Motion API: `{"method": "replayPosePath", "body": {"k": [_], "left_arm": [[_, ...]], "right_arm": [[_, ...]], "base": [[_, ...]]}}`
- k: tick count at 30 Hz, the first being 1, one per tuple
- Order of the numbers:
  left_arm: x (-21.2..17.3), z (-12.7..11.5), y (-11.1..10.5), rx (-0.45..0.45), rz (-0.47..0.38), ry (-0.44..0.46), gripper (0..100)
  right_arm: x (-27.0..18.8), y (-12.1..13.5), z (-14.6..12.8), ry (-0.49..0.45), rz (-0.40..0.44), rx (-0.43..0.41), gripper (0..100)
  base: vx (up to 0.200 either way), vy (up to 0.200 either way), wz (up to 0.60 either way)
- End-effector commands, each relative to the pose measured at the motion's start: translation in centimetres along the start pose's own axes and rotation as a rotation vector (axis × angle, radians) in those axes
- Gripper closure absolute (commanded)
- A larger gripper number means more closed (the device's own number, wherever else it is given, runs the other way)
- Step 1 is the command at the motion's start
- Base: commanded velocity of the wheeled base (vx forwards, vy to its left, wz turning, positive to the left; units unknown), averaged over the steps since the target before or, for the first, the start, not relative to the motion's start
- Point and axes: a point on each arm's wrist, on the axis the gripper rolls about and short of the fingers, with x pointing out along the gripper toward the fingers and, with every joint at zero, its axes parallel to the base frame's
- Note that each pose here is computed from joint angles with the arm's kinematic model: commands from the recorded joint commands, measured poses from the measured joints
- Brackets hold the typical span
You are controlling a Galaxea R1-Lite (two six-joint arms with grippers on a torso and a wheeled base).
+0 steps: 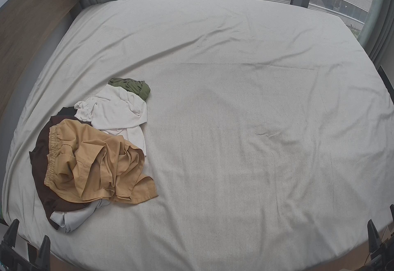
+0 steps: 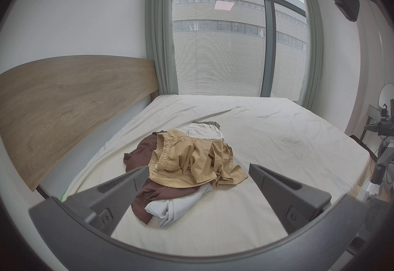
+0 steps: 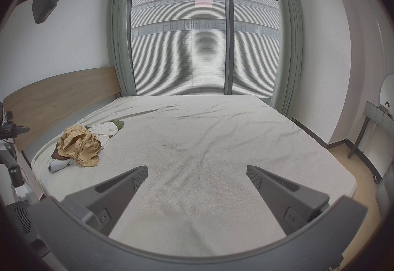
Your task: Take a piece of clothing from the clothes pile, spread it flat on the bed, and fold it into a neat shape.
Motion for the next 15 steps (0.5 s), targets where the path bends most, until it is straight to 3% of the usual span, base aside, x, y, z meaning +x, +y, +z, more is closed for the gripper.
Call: {"method": "replayPosePath", "body": {"k": [1,5,6,8,9,13,15], "left_arm": [[0.0,-0.5,0.0,-0.003,0.002,0.001,0],[0.0,-0.5,0.0,0.000,0.002,0.001,0],[0.0,-0.5,0.0,0.000,0.000,0.001,0],[0.0,-0.5,0.0,0.000,0.000,0.001,0],[0.0,-0.5,0.0,0.000,0.000,0.001,0],[0.0,-0.5,0.0,0.000,-0.001,0.001,0],[0.0,-0.5,0.0,0.003,-0.001,0.001,0]], "right_arm": [[0.1,0.0,-0.5,0.009,0.001,0.003,0],[0.1,0.0,-0.4,-0.003,0.001,-0.002,0],[0.0,0.0,0.0,-0.045,0.003,-0.004,0],[-0.3,0.0,3.4,-0.204,-0.006,-0.010,0],[-0.1,0.0,4.3,-0.218,-0.009,-0.010,0],[1.7,0.0,5.8,-0.152,0.015,-0.007,0],[2.9,0.1,5.7,-0.058,0.085,0.011,0]], "base": [[0.000,0.000,0.00],[0.000,0.000,0.00],[0.000,0.000,0.00],[0.000,0.000,0.00],[0.000,0.000,0.00],[0.000,0.000,0.00],[0.000,0.000,0.00]]}}
